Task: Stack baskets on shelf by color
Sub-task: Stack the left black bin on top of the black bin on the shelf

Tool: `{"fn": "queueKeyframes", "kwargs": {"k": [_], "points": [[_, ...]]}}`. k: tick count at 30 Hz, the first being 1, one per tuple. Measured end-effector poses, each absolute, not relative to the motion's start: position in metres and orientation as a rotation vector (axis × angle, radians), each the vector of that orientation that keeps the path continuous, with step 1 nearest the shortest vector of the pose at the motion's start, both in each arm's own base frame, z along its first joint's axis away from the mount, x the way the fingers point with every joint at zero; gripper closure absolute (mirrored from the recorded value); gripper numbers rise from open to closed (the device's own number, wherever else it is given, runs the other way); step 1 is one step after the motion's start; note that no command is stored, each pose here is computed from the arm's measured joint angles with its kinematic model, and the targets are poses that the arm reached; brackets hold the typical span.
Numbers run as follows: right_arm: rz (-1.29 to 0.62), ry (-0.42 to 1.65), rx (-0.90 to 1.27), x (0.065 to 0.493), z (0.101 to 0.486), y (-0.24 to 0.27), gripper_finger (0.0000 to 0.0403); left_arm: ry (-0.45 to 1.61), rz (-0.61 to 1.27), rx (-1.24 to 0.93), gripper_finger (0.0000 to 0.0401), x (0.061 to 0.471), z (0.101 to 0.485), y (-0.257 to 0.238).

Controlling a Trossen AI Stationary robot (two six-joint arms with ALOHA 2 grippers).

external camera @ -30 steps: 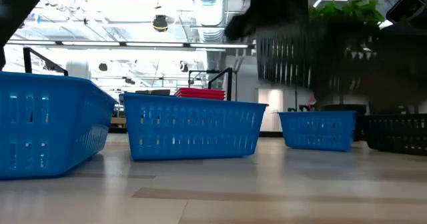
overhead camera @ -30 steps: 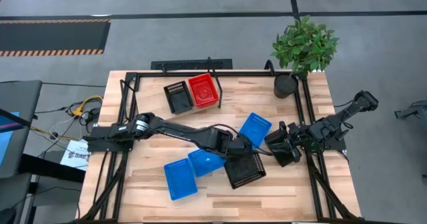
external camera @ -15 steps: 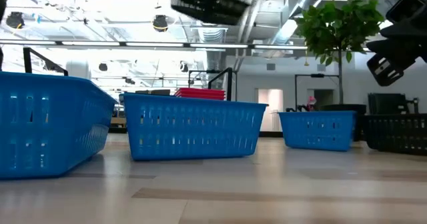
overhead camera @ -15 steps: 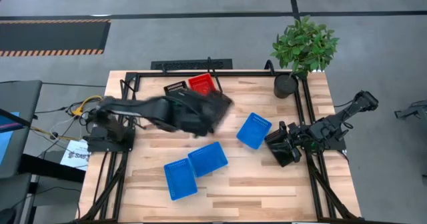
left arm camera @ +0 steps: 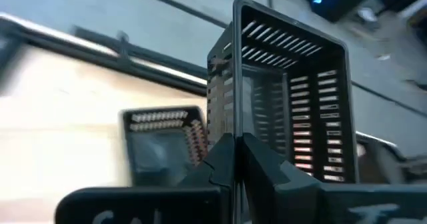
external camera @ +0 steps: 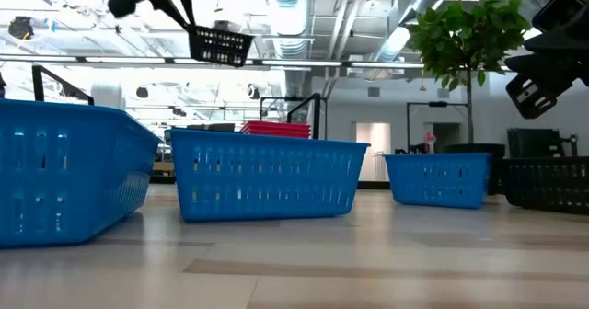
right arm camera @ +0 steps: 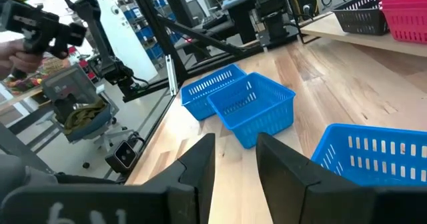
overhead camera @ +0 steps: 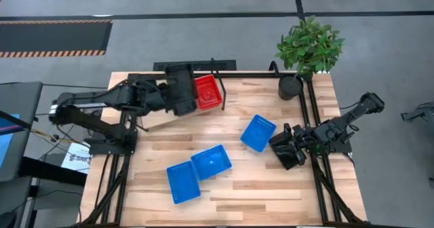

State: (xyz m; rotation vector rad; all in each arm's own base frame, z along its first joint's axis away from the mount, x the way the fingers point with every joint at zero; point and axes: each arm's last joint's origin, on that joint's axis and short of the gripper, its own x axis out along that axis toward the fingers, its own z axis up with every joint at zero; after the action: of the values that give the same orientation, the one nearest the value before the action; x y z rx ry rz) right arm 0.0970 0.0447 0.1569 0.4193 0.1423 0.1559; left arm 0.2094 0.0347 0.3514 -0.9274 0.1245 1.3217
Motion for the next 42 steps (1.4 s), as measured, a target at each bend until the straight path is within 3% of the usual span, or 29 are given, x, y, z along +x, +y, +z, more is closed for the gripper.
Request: {"fn": "queueKeyframes", "kwargs": {"k": [5,15,31,42], "points": [[0.156,0.143,0.422,0.097,0.157,0.045,0.0269,0.095,1.282,-1.009,0.0399,0.21,0.329,0.044],[0.155,0.142,0.423,0.097,0.157,0.045,0.0269,0.037,1.464,-1.241,0.0399,0.2,0.272,0.048],[0.155,0.143,0.423,0.097,0.157,0.045,0.0269,0.203,1.448,-1.183,0.0399,0.197,0.265,0.069],[0.155,0.143,0.424,0.097,0.157,0.045,0.0269,0.194,1.471,-1.213,0.0399,0.196,0.251,0.068]]}}
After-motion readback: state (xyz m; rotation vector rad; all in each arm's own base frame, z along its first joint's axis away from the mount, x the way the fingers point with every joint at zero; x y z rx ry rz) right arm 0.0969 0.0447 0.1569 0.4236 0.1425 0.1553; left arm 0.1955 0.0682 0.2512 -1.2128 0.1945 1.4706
